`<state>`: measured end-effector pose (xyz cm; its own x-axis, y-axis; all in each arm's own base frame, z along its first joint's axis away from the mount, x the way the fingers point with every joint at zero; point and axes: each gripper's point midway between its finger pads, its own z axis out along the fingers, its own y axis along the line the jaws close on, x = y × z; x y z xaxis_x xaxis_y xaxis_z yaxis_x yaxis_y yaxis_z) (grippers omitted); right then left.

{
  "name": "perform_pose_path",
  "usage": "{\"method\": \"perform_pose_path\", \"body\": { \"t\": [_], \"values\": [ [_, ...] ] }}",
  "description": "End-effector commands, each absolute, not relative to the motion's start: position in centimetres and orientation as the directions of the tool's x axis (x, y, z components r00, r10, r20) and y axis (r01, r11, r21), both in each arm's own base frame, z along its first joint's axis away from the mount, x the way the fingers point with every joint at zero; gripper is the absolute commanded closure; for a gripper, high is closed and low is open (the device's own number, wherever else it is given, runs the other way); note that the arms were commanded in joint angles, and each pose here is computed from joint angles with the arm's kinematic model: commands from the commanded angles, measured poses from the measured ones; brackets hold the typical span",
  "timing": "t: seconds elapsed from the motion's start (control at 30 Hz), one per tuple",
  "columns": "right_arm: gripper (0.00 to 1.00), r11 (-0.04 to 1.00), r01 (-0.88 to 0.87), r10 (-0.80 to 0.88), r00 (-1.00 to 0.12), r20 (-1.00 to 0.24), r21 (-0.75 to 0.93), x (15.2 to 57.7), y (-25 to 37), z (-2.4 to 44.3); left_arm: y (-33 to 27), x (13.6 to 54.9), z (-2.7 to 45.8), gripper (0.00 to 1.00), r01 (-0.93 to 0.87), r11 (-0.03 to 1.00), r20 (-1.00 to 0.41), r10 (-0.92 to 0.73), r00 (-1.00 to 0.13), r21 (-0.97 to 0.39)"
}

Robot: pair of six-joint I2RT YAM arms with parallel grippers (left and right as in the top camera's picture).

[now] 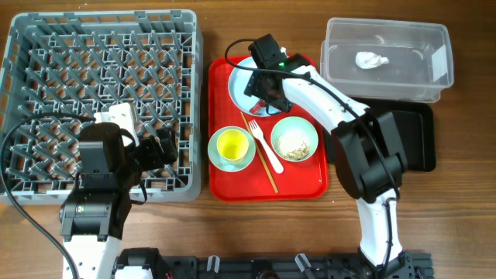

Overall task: Sort waste into correct bins and load items into the dishwasher rack
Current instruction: 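Grasp red wrapper from plate with right gripper, drop into clear bin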

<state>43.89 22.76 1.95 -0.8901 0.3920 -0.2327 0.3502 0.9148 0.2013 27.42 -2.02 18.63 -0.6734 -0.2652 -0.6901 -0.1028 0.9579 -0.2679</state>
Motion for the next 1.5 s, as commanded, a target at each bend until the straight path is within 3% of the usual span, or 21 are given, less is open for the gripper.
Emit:
{"method": "perform_pose_path", "body": {
  "t": [0.0,0.13,0.23,0.33,0.43,0.6,0.73,0.83,1.0,1.03,1.07,1.1,1.13,1.27,1.37,1.47],
  "values": [
    [0.34,0.914,0.363,0.399,-0.889,-0.225,0.183,43.7,22.8,0.9,-2.2,27.6,19.2,0.00,-0.096,0.954,-0.694,-0.274,-0.666,-0.285],
    [0.60,0.915,0.365,0.396,-0.892,-0.217,0.172,43.4,22.6,0.8,-2.2,27.6,19.1,0.00,-0.097,0.954,-0.691,-0.274,-0.669,-0.285],
    [0.70,0.915,0.366,0.396,-0.894,-0.208,0.167,43.2,22.6,0.8,-2.2,27.7,18.8,0.00,-0.101,0.953,-0.682,-0.275,-0.678,-0.284],
    [0.73,0.916,0.368,0.395,-0.896,-0.202,0.158,43.0,22.4,0.7,-2.2,27.8,18.5,0.00,-0.104,0.954,-0.675,-0.275,-0.685,-0.283],
    [0.94,0.917,0.369,0.394,-0.897,-0.198,0.154,42.8,22.4,0.6,-2.2,27.8,18.5,0.00,-0.104,0.954,-0.674,-0.275,-0.686,-0.283],
    [0.96,0.918,0.360,0.389,-0.900,-0.196,0.168,42.7,22.2,1.9,-2.2,27.8,18.5,0.00,-0.104,0.954,-0.674,-0.275,-0.686,-0.283],
    [0.95,0.931,0.283,0.347,-0.883,-0.315,0.232,44.8,19.9,8.7,-2.2,27.8,18.5,0.00,-0.104,0.954,-0.674,-0.275,-0.686,-0.283],
    [0.96,0.893,0.324,0.437,-0.793,-0.424,0.313,46.2,14.0,16.7,-2.2,27.8,18.5,0.00,-0.104,0.954,-0.674,-0.274,-0.686,-0.283],
    [0.96,0.817,0.478,0.577,-0.694,-0.432,0.323,46.9,5.3,18.5,-2.2,27.8,18.5,0.00,-0.104,0.954,-0.674,-0.274,-0.686,-0.283],
    [0.73,0.802,0.506,0.597,-0.681,-0.424,0.318,47.0,3.7,18.2,-2.2,27.8,18.5,0.00,-0.104,0.954,-0.674,-0.275,-0.686,-0.283],
    [0.43,0.804,0.501,0.594,-0.682,-0.427,0.320,47.2,3.0,18.2,-2.2,27.8,18.5,0.00,-0.104,0.954,-0.674,-0.274,-0.686,-0.283],
    [0.29,0.816,0.478,0.577,-0.692,-0.433,0.325,47.4,2.7,18.3,-2.2,27.8,18.5,0.00,-0.104,0.954,-0.674,-0.275,-0.686,-0.283],
    [0.22,0.840,0.428,0.541,-0.711,-0.449,0.335,47.7,2.5,18.8,-2.2,27.8,18.5,0.00,-0.104,0.954,-0.674,-0.274,-0.686,-0.283],
    [0.20,0.879,0.295,0.458,-0.741,-0.491,0.374,46.7,3.3,22.1,-2.2,27.8,18.5,0.00,-0.104,0.954,-0.674,-0.274,-0.686,-0.282],
    [0.16,0.922,0.138,0.311,-0.820,-0.480,0.362,43.0,5.1,24.1,-2.2,27.8,18.5,0.00,-0.104,0.954,-0.674,-0.274,-0.686,-0.282],
    [0.20,0.946,0.077,0.212,-0.882,-0.421,0.315,39.0,6.6,24.1,-2.2,27.8,18.5,0.00,-0.104,0.954,-0.674,-0.274,-0.686,-0.282]
  ]
}}
